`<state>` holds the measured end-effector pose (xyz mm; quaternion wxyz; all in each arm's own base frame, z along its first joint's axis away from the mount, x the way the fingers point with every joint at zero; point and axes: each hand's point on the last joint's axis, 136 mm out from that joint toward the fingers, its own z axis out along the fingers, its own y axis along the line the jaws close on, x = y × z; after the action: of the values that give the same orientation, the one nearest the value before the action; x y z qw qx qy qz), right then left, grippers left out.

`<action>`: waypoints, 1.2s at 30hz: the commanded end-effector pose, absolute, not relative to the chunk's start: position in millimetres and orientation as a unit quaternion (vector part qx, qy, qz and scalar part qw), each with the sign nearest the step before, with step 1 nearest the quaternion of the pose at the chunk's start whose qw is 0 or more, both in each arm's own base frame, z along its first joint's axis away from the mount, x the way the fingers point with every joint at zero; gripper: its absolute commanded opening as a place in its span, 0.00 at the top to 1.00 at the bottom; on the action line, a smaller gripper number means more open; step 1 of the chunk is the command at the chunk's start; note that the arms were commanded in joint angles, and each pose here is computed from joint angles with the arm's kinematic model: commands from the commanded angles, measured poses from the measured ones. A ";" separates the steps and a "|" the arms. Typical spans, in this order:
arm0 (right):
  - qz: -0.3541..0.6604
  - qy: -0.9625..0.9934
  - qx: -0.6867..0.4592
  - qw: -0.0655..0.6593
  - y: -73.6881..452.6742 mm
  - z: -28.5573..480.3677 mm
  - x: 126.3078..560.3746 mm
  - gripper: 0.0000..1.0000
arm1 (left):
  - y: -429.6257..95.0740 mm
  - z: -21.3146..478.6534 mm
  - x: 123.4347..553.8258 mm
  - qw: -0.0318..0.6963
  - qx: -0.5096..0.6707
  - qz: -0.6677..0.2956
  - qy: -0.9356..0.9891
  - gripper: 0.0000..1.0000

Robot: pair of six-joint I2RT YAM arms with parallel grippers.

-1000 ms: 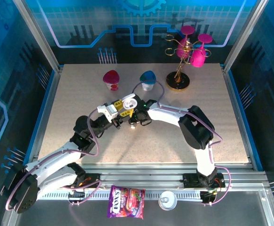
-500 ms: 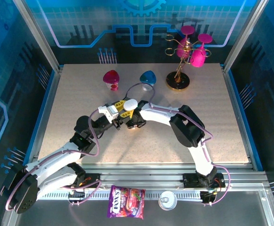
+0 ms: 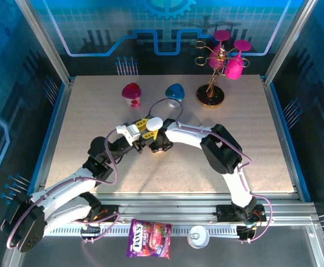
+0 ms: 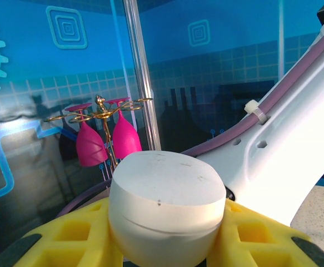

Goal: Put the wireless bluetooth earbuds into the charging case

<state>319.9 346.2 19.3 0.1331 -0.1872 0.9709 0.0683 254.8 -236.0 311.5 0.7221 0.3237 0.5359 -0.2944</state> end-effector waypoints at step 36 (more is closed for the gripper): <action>0.362 0.675 -0.401 0.502 291.0 293.2 241.7 0.07 | -252.6 269.3 262.1 0.531 0.344 -0.469 0.616 0.70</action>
<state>235.9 287.5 273.2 0.4753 -0.3929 0.7062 0.3479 277.0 -244.4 258.7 0.5548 0.3089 0.6394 -0.4335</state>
